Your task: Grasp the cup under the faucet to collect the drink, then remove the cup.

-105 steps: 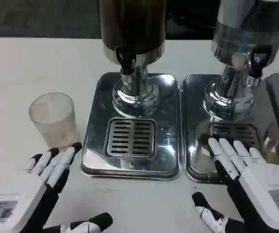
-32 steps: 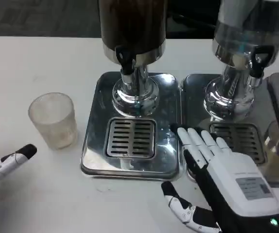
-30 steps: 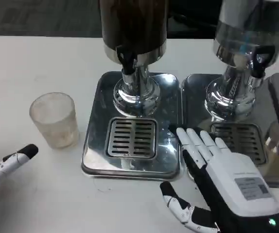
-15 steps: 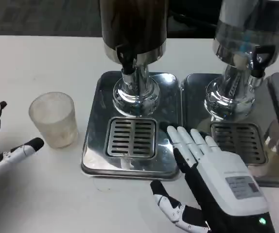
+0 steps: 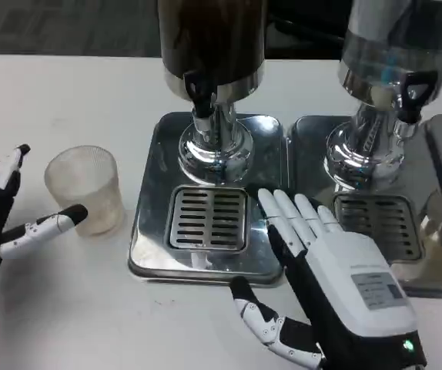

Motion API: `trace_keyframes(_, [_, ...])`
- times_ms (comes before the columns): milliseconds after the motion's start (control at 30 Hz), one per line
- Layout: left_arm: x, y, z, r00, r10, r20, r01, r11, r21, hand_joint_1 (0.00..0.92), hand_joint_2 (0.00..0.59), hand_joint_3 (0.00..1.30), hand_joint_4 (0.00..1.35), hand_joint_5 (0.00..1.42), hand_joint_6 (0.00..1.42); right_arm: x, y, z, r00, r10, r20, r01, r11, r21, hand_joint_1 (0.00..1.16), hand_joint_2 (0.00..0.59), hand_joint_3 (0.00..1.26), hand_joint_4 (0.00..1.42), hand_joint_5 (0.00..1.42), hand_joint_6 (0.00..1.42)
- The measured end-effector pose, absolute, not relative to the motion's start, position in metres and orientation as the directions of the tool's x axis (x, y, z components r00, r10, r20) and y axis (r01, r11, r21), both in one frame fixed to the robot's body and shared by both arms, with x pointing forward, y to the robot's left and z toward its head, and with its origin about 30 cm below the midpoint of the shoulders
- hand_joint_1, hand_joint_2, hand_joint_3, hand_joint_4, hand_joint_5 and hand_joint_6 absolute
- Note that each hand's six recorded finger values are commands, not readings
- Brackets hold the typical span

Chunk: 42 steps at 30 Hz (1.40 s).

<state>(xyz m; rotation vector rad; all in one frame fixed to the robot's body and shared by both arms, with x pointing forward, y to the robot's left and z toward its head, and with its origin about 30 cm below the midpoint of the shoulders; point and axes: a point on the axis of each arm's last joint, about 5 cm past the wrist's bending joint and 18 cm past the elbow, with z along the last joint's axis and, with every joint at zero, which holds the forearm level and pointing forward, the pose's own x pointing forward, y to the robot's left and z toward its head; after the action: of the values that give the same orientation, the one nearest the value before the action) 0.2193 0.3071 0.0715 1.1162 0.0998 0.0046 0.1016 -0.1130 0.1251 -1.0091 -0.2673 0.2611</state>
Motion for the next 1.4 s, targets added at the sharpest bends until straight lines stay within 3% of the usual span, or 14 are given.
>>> trace_keyframes(1400, [0.243, 0.285, 0.065, 0.995, 0.048, -0.086, 0.057, 0.436, 0.898, 0.011, 0.004, 0.0, 0.0, 0.0, 0.02, 0.102, -0.11, 0.124, 0.937, 0.336, 0.098, -0.102, 0.53, -0.841, 0.43, 0.475, 0.01, 0.0, 0.0, 0.0])
